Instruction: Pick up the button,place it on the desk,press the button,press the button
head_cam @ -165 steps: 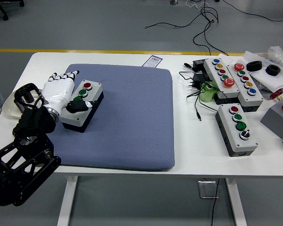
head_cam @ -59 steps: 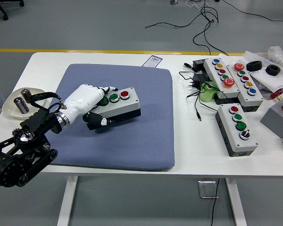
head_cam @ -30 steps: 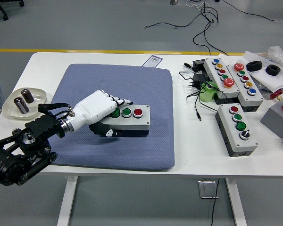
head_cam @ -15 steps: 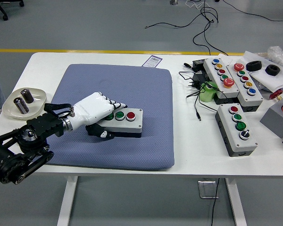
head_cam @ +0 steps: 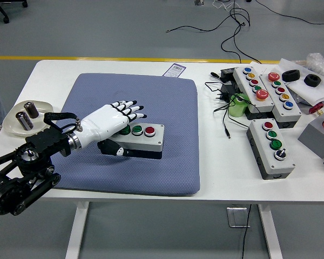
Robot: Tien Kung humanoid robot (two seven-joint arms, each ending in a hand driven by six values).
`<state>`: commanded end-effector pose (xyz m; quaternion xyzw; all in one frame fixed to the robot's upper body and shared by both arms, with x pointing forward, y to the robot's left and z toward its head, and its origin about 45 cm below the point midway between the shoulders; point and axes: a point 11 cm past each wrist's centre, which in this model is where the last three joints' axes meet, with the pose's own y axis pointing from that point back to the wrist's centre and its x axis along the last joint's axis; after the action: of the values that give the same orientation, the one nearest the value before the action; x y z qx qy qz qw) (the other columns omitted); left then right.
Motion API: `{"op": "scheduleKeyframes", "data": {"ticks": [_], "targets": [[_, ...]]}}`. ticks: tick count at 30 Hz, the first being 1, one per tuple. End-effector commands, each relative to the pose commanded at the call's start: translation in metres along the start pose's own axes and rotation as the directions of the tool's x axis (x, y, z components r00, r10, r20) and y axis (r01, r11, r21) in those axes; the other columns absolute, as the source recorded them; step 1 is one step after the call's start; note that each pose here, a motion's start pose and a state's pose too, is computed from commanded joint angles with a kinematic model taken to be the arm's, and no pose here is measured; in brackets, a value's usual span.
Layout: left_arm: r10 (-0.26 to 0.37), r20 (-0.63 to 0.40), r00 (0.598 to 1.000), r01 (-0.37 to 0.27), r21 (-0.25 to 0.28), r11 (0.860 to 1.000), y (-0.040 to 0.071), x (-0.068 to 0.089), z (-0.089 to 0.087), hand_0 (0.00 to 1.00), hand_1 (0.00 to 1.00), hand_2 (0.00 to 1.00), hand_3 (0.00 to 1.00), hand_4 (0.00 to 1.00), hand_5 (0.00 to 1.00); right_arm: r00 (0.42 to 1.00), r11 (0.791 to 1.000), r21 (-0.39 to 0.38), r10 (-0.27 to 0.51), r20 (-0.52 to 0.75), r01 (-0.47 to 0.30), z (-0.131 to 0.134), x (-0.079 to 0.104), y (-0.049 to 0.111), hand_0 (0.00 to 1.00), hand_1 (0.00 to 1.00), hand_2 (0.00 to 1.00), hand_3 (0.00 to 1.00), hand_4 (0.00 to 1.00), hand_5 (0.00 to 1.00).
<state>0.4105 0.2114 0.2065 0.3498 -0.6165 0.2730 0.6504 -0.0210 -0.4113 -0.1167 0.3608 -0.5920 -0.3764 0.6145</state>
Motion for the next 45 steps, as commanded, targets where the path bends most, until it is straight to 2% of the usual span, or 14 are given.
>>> {"op": "scheduleKeyframes", "data": {"ticks": [6, 9, 10, 13, 15, 16, 19, 21, 22, 26, 30, 38, 45], "targets": [[0.026, -0.103, 0.994, -0.024, 0.021, 0.999, 0.002, 0.012, 0.002, 0.998, 0.998, 0.998, 0.998, 0.998, 0.444, 1.000, 1.000, 0.002, 0.001, 0.002, -0.001, -0.001, 0.000, 0.000, 0.512, 0.670, 0.694, 0.624, 0.300, 0.137], [0.100, -0.171, 0.980, -0.093, 0.050, 0.994, 0.007, 0.027, 0.003, 0.998, 0.998, 0.998, 0.998, 0.998, 0.444, 1.000, 1.000, 0.003, 0.002, 0.004, -0.002, -0.001, 0.001, 0.000, 0.512, 0.670, 0.694, 0.624, 0.300, 0.137], [0.131, -0.199, 0.971, -0.120, 0.064, 0.991, 0.009, 0.034, 0.003, 0.911, 0.937, 0.992, 0.998, 0.864, 0.821, 1.000, 1.000, 0.003, 0.002, 0.006, -0.002, -0.001, 0.001, 0.000, 0.513, 0.670, 0.694, 0.624, 0.300, 0.138], [0.203, -0.281, 0.938, -0.183, 0.096, 0.978, 0.015, 0.054, 0.003, 0.911, 0.937, 0.992, 0.998, 0.864, 0.821, 1.000, 1.000, 0.003, 0.003, 0.008, -0.003, -0.001, 0.001, 0.000, 0.513, 0.670, 0.694, 0.624, 0.300, 0.138], [0.258, -0.275, 0.926, -0.237, 0.108, 0.966, 0.019, 0.070, 0.005, 0.911, 0.937, 0.992, 0.998, 0.864, 0.821, 1.000, 1.000, 0.004, 0.003, 0.007, -0.003, -0.001, 0.001, 0.000, 0.513, 0.670, 0.694, 0.624, 0.300, 0.138], [0.283, -0.271, 0.920, -0.261, 0.116, 0.958, 0.021, 0.077, 0.006, 0.188, 0.291, 0.333, 0.765, 0.667, 0.998, 1.000, 1.000, 0.003, 0.003, 0.008, -0.003, -0.001, 0.001, 0.000, 0.513, 0.670, 0.694, 0.624, 0.299, 0.136], [0.356, -0.258, 0.898, -0.326, 0.152, 0.933, 0.027, 0.095, 0.008, 0.188, 0.291, 0.333, 0.765, 0.667, 0.998, 1.000, 1.000, 0.003, 0.004, 0.007, -0.004, 0.000, 0.001, 0.000, 0.513, 0.670, 0.694, 0.624, 0.299, 0.136], [0.377, -0.265, 0.887, -0.335, 0.192, 0.923, 0.031, 0.103, 0.008, 0.188, 0.291, 0.333, 0.765, 0.667, 0.998, 1.000, 1.000, 0.002, 0.004, 0.006, -0.004, 0.000, 0.001, 0.000, 0.513, 0.670, 0.694, 0.624, 0.299, 0.136], [0.374, -0.274, 0.886, -0.326, 0.205, 0.923, 0.032, 0.106, 0.008, 0.002, 0.002, 0.002, 0.587, 0.567, 0.998, 1.000, 1.000, 0.002, 0.004, 0.006, -0.004, 0.000, 0.001, 0.000, 0.511, 0.670, 0.694, 0.624, 0.298, 0.136], [0.297, -0.304, 0.905, -0.233, 0.229, 0.945, 0.034, 0.105, 0.009, 0.002, 0.002, 0.002, 0.587, 0.567, 0.998, 1.000, 1.000, 0.000, 0.003, 0.006, -0.003, 0.001, 0.001, 0.000, 0.511, 0.670, 0.694, 0.624, 0.298, 0.136], [0.181, -0.314, 0.932, -0.112, 0.224, 0.968, 0.033, 0.092, 0.014, 0.002, 0.002, 0.002, 0.595, 0.548, 0.998, 1.000, 1.000, -0.002, 0.004, 0.007, -0.004, 0.001, 0.001, 0.000, 0.508, 0.670, 0.694, 0.624, 0.299, 0.136], [0.073, -0.313, 0.947, -0.004, 0.216, 0.976, 0.028, 0.070, 0.022, 0.002, 0.002, 0.002, 0.604, 0.527, 0.998, 1.000, 1.000, -0.002, 0.002, 0.006, -0.002, 0.000, 0.000, 0.000, 0.506, 0.671, 0.694, 0.624, 0.298, 0.136], [0.034, -0.314, 0.949, 0.037, 0.217, 0.975, 0.027, 0.060, 0.024, 0.002, 0.002, 0.002, 0.607, 0.526, 0.998, 1.000, 1.000, -0.003, 0.001, 0.004, -0.001, 0.000, 0.000, 0.000, 0.506, 0.671, 0.694, 0.624, 0.298, 0.136]]}}
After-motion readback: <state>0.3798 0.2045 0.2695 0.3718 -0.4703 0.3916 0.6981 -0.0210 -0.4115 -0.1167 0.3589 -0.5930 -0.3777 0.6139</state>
